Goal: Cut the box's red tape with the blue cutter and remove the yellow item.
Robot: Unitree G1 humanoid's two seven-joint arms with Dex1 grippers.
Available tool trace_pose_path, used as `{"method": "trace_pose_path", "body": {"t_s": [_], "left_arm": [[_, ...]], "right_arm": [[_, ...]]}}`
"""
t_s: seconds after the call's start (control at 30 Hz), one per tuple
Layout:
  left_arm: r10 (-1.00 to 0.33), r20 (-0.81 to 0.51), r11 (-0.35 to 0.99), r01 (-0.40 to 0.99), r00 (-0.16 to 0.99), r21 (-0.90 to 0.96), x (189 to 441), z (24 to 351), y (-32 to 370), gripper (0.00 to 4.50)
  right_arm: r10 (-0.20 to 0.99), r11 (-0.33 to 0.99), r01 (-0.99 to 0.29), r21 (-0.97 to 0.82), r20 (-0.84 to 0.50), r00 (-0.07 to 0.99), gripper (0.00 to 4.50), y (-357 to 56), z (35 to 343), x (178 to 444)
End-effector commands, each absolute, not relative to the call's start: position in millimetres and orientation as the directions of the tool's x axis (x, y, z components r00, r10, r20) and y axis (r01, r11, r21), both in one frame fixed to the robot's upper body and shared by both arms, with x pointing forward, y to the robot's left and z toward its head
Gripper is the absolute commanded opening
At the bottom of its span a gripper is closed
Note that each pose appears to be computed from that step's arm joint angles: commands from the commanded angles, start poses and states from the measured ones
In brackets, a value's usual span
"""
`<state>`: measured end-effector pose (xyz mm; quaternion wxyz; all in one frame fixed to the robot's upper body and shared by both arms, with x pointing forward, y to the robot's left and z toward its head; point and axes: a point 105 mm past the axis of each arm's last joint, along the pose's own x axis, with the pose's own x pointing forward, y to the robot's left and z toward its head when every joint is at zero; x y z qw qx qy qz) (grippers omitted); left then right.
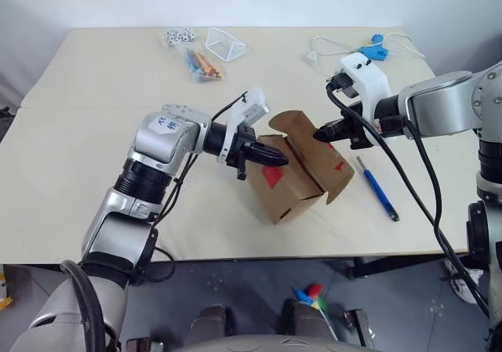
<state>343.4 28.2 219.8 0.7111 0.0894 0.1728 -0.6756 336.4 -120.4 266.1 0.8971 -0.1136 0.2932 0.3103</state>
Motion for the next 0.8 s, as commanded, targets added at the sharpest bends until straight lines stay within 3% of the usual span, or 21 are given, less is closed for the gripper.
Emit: {"method": "trace_pose_path", "body": {"t_s": [0.03, 0.5, 0.8], "left_arm": [[-0.916, -0.398, 0.092, 0.993, 0.055, -0.076, 350, 214, 32, 0.00], [-0.834, -0.535, 0.182, 0.983, 0.137, -0.031, 356, 187, 70, 0.00], [-0.816, -0.551, 0.229, 0.973, 0.172, -0.034, 352, 180, 79, 0.00]], "right_arm": [[0.502, 0.770, -0.635, -0.062, -0.554, 0.664, 0.02, -119, 285, 331], [0.482, 0.783, -0.619, -0.065, -0.565, 0.670, 0.02, -131, 288, 326], [0.441, 0.812, -0.583, -0.031, -0.622, 0.647, 0.02, -144, 262, 327]]}}
